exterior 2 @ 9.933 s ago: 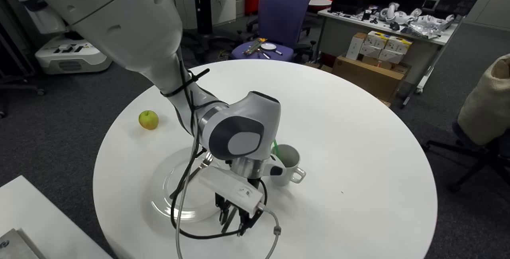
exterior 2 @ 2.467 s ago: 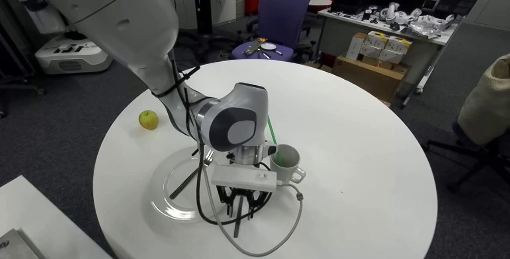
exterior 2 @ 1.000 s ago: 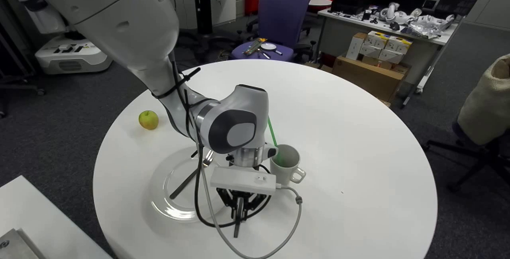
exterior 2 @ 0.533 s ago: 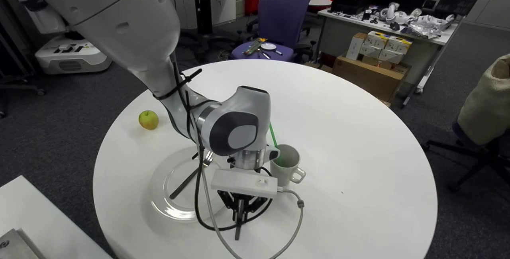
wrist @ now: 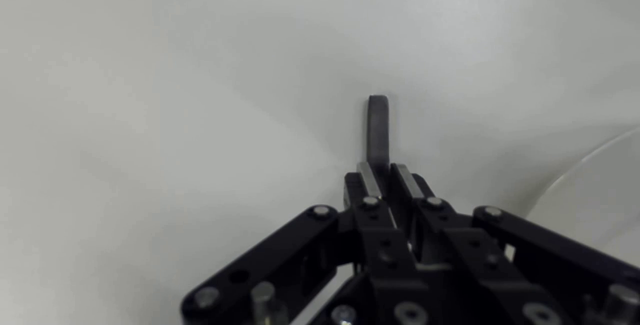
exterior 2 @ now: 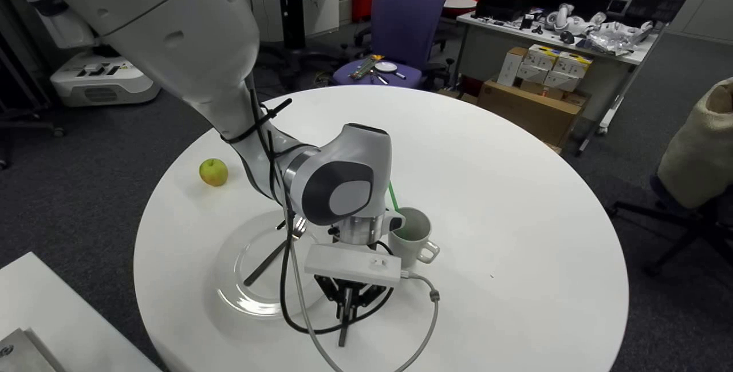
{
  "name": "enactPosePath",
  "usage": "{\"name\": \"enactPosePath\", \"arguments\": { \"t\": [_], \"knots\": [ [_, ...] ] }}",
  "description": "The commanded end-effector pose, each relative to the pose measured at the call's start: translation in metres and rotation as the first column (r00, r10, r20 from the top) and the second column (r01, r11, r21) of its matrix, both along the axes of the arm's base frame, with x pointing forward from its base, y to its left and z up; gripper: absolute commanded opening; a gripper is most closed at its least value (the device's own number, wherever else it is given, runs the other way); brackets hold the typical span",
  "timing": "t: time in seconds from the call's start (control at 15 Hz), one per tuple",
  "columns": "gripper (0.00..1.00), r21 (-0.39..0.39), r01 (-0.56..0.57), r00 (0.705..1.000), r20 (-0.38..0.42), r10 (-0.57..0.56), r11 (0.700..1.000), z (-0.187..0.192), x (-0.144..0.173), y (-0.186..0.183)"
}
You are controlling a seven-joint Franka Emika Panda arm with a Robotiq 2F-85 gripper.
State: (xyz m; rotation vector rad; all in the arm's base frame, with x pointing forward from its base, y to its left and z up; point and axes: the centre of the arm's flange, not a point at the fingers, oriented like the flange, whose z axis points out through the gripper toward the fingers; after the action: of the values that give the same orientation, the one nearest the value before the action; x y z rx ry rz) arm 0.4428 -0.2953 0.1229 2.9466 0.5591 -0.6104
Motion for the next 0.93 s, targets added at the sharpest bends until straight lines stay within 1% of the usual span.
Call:
{"name": "enactPosePath", "arguments": {
  "t": [0.0, 0.4, 0.6, 0.87],
  "knots": [
    [0.08, -0.001, 0.02, 0.999, 0.037, -0.02, 1.0, 0.0168, -0.0073, 0.0017],
    [0.06, -0.005, 0.023, 0.999, 0.039, -0.023, 1.0, 0.0178, -0.0067, 0.0022],
    [0.03, -0.009, 0.024, 0.999, 0.044, -0.024, 1.0, 0.0194, -0.0061, 0.003],
    [0.03, -0.011, 0.026, 0.999, 0.048, -0.025, 1.0, 0.0203, -0.0048, 0.0038]
  ]
}}
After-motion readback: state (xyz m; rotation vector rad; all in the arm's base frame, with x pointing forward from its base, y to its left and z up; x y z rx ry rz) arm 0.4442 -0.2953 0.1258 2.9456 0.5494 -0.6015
